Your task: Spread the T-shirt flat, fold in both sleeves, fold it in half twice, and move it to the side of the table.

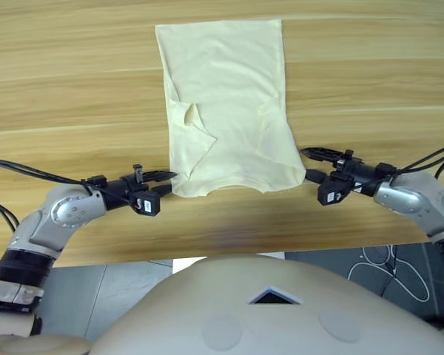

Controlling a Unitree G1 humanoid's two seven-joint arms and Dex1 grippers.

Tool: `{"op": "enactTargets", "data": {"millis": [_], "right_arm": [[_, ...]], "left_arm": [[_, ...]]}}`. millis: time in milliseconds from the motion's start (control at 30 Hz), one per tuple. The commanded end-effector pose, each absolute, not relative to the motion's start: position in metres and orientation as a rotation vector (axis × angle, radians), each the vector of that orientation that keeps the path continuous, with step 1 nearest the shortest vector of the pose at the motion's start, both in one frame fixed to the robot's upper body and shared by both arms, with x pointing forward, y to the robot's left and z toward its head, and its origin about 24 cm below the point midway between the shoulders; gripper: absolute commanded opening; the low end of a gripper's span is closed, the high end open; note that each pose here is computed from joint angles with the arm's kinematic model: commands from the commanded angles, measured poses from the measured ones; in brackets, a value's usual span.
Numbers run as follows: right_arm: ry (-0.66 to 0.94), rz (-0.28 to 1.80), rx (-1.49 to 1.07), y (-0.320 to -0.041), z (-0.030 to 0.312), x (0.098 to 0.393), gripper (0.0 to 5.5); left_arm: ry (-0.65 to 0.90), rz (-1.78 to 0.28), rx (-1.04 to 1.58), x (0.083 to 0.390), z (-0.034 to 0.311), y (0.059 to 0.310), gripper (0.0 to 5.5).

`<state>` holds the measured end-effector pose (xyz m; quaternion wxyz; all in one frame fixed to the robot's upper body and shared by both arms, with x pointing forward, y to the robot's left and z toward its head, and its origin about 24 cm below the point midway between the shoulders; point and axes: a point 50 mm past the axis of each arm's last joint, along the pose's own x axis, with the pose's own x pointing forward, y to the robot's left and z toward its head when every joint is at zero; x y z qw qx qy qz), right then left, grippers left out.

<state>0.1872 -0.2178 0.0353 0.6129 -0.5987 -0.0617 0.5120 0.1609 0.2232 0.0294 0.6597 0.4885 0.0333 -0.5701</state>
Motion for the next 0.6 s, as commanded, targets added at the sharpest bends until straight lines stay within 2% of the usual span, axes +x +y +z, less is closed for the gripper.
{"op": "enactTargets", "data": {"millis": [33, 233, 400, 467, 600], "right_arm": [[-0.079, 1.273, -1.377, -0.216, 0.018, 0.178, 3.00], [-0.091, 1.301, -1.373, -0.216, 0.016, 0.175, 3.00], [-0.113, 1.254, -1.363, -0.215, 0.016, 0.179, 2.13], [-0.115, 1.246, -1.356, -0.215, 0.016, 0.179, 1.63], [-0.121, 1.246, -1.357, -0.216, 0.017, 0.178, 0.93]], "left_arm": [[0.138, -1.368, 1.099, 0.150, 0.016, 0.223, 1.42], [0.141, -1.386, 1.078, 0.148, 0.012, 0.221, 1.42], [0.165, -1.366, 1.073, 0.151, 0.007, 0.227, 0.60], [0.169, -1.360, 1.067, 0.152, 0.006, 0.228, 0.14], [0.172, -1.352, 1.055, 0.153, 0.005, 0.229, 0.00]]}}
